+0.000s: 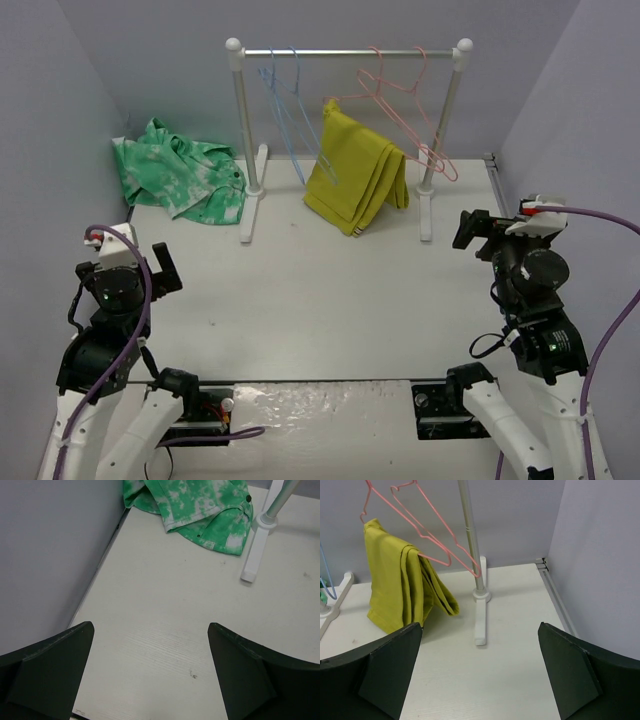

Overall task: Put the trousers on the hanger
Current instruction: Flatten out the trousers at the center of the board.

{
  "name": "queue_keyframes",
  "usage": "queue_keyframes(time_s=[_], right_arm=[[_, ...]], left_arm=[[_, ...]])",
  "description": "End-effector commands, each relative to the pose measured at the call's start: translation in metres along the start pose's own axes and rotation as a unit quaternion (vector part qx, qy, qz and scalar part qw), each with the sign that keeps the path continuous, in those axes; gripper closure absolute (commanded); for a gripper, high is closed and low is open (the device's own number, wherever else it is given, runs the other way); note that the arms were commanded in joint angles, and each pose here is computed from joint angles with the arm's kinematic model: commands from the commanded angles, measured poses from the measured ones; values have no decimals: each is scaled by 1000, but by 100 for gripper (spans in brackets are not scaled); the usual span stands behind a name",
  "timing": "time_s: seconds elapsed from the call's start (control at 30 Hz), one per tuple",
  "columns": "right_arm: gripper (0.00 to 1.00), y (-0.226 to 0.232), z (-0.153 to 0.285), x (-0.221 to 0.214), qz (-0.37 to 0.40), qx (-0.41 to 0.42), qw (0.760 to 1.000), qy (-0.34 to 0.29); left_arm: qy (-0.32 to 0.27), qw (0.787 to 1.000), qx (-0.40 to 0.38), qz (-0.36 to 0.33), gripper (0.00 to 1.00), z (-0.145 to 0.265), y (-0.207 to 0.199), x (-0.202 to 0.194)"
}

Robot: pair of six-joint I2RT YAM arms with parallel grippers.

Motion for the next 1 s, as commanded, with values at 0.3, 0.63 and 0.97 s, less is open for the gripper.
queue_keyframes(time_s=[0.3, 0.63, 0.97], right_arm=[[0, -2, 7, 17, -9, 7, 999, -52], [0, 1, 11, 14, -11, 23, 998, -54], [0, 5, 23, 14, -24, 51, 996, -65]], left_arm=[[15, 999, -6, 49, 3, -38, -40, 14], [33, 995, 41, 84, 3, -84, -65, 6], [69, 987, 101, 103, 3, -196, -119, -10]])
Point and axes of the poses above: each gripper's point midway between its finger pads, its own z axis back along the fingers, its own y axis along the line the jaws close on, x = y × z, the point moved 7 cm from there along z, back along the fingers, and after that the axes turned 14 degrees about z, right-handed, at the moved point
